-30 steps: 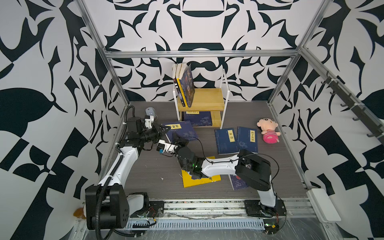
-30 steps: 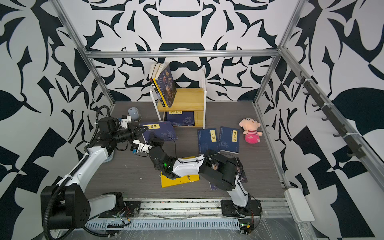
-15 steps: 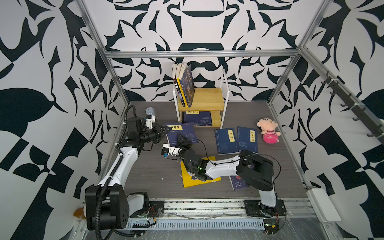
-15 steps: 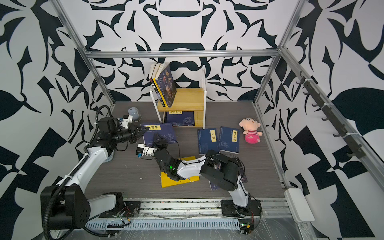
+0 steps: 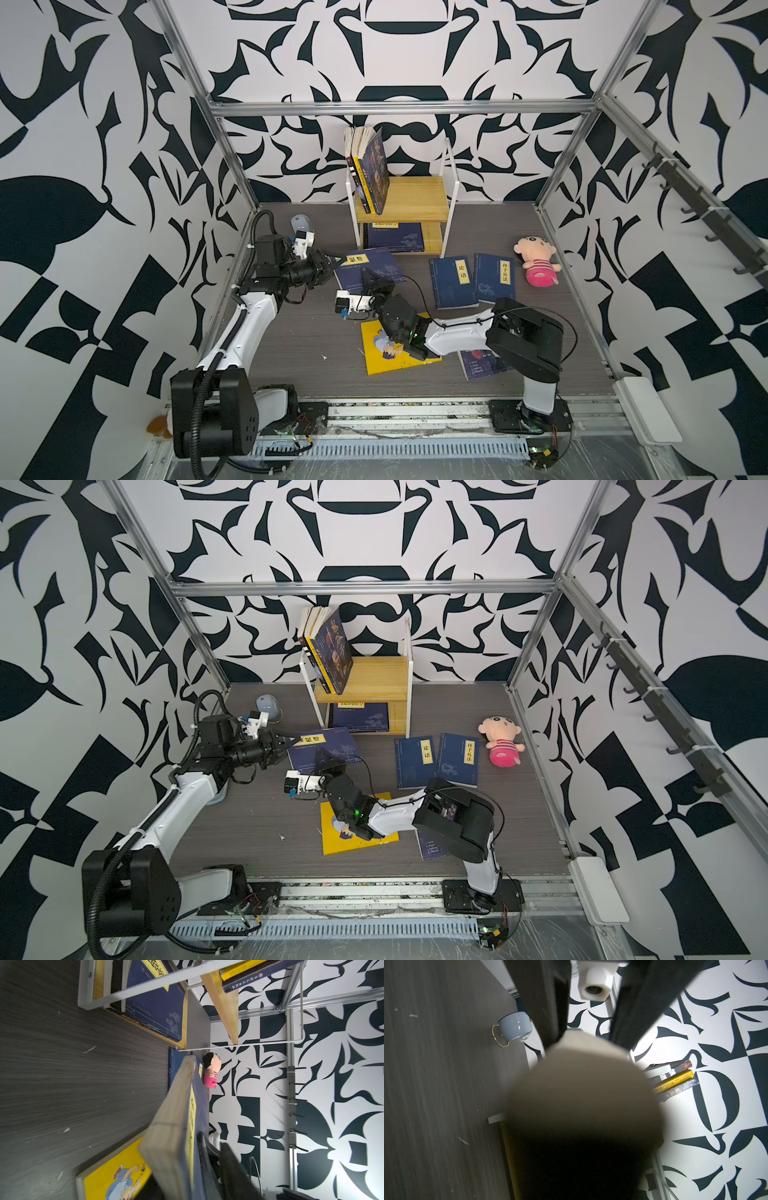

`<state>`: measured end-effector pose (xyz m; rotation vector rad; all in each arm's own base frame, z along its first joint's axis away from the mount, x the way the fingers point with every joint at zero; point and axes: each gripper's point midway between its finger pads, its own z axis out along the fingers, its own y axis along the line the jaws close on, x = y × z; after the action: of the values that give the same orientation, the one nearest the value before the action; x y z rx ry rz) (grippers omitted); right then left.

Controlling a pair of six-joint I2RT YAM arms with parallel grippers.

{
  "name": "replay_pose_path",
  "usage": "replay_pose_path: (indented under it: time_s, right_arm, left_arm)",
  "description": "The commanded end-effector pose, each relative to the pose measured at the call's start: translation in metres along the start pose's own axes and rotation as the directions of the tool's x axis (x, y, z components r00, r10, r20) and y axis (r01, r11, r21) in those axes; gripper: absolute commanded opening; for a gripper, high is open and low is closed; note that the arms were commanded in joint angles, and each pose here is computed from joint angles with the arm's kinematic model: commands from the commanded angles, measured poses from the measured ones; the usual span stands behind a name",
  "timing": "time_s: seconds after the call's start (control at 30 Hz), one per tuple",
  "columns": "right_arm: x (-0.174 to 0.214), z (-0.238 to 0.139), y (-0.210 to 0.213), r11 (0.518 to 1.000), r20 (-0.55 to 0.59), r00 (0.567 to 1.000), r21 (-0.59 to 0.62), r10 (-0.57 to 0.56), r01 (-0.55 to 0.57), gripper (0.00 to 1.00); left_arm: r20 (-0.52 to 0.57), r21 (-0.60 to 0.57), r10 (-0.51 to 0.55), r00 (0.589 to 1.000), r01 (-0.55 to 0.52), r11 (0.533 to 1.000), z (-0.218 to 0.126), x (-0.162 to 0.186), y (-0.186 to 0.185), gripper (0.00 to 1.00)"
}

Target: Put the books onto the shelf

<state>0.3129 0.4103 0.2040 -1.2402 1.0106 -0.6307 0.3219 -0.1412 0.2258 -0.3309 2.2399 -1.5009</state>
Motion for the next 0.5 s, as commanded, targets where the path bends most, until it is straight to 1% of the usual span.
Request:
replay_pose_path:
  time_s: [0.0,0.03,0.07,0.13,0.2,0.23,0.27,0.33,0.4,0.47]
  right_arm:
    - [0.005,-0.009,-0.03,1.0,0.002,1.0,0.031,-0.002,0.002,0.0]
    - [0.01,-0.013,-0.032,1.0,-0.009,1.0,0.018,-0.013,0.013,0.0]
    - [0.015,-0.016,-0.031,1.0,-0.018,0.999,-0.004,-0.03,0.029,0.0]
    - [0.026,-0.022,-0.033,0.998,-0.038,0.998,-0.034,-0.054,0.053,0.0]
    - [0.039,-0.026,-0.035,0.995,-0.066,0.995,-0.062,-0.079,0.075,0.0]
    - [0.047,-0.026,-0.037,0.994,-0.084,0.992,-0.075,-0.09,0.084,0.0]
    - [0.056,-0.026,-0.042,0.993,-0.103,0.99,-0.08,-0.095,0.087,0.0]
    - [0.071,-0.023,-0.049,0.993,-0.137,0.986,-0.083,-0.093,0.083,0.0]
    - [0.085,-0.017,-0.056,0.993,-0.17,0.981,-0.083,-0.094,0.081,0.0]
    - [0.098,-0.007,-0.062,0.994,-0.202,0.975,-0.081,-0.089,0.074,0.0]
  left_arm:
    - [0.067,-0.051,0.104,0.992,-0.1,0.994,-0.016,-0.015,-0.007,0.83]
    - [0.093,-0.082,0.123,0.988,-0.115,0.99,-0.022,-0.019,-0.003,0.91]
    - [0.118,-0.122,0.145,0.982,-0.131,0.984,-0.028,-0.024,0.002,0.96]
    - [0.157,-0.218,0.207,0.966,-0.171,0.961,-0.041,-0.032,0.013,1.0]
    - [0.172,-0.317,0.301,0.938,-0.237,0.919,-0.054,-0.038,0.022,1.0]
    - [0.179,-0.379,0.35,0.919,-0.264,0.887,-0.062,-0.043,0.027,1.0]
    - [0.185,-0.435,0.382,0.905,-0.274,0.858,-0.07,-0.047,0.033,1.0]
    - [0.195,-0.5,0.427,0.883,-0.285,0.818,-0.083,-0.054,0.039,1.0]
    - [0.202,-0.527,0.456,0.867,-0.297,0.797,-0.092,-0.057,0.039,1.0]
    - [0.224,-0.538,0.461,0.859,-0.285,0.793,-0.101,-0.06,0.04,1.0]
